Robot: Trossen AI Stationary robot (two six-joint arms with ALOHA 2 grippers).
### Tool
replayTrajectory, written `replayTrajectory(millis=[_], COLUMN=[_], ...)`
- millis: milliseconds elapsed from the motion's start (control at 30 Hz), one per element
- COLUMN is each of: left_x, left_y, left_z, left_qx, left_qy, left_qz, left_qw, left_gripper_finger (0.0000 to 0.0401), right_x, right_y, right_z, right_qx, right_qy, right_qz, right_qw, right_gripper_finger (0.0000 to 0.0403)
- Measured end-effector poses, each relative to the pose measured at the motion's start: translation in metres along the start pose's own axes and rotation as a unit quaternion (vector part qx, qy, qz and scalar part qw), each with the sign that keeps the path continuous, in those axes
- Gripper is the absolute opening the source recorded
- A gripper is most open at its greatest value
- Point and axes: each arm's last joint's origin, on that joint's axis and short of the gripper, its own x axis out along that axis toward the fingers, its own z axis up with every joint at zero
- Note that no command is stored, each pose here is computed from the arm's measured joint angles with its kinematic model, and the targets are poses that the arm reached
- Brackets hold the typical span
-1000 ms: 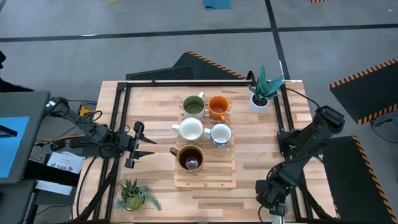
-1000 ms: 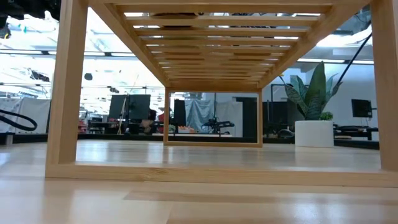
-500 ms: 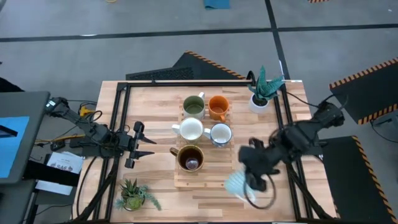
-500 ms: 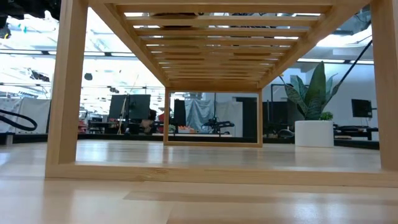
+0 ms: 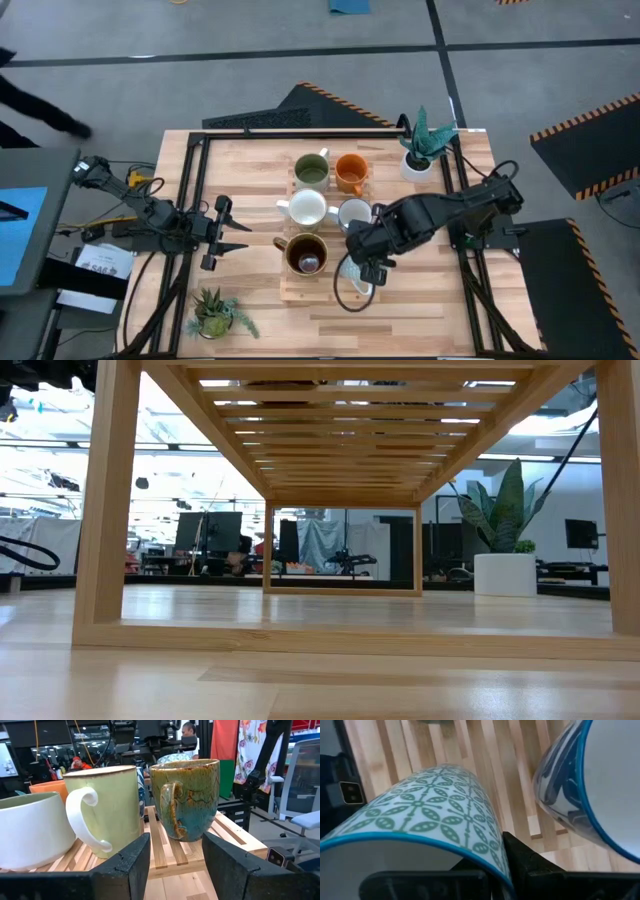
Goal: Place coffee mugs
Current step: Put the green mug on the shelf
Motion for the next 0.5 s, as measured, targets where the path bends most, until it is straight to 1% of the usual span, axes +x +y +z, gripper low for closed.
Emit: replayTrajectory(millis=[167, 333, 433, 500], left_x=[0.0000, 0.0000, 0.0000, 0.0000], left_y=[0.0000, -0.0001, -0.0001, -0.0002], left_z=[0.0001, 0.0001, 0.0002, 0.0004], left_qx=[0.000, 0.000, 0.000, -0.001], left_qy=[-0.001, -0.001, -0.001, -0.002], left_qz=[-0.001, -0.002, -0.002, -0.004], left_qw=[1.000, 1.000, 1.000, 1.000], left_gripper_finger=[0.0167, 0.0167, 0.0167, 0.0167], right_x=[0.0060, 0.0060, 0.0083, 0.0046], right_y=[-0.0036, -0.0035, -0.0003, -0.0005], right_z=[0.0045, 0.0047, 0.0086, 0.0090], right_qx=[-0.002, -0.004, -0.001, 0.000], right_qy=[0.010, 0.006, -0.010, -0.021], right_qz=[-0.005, -0.002, 0.009, 0.016], right_qw=[1.000, 1.000, 1.000, 1.000], right_gripper_finger=[0.0049, 0.0076, 0.0090, 0.0097])
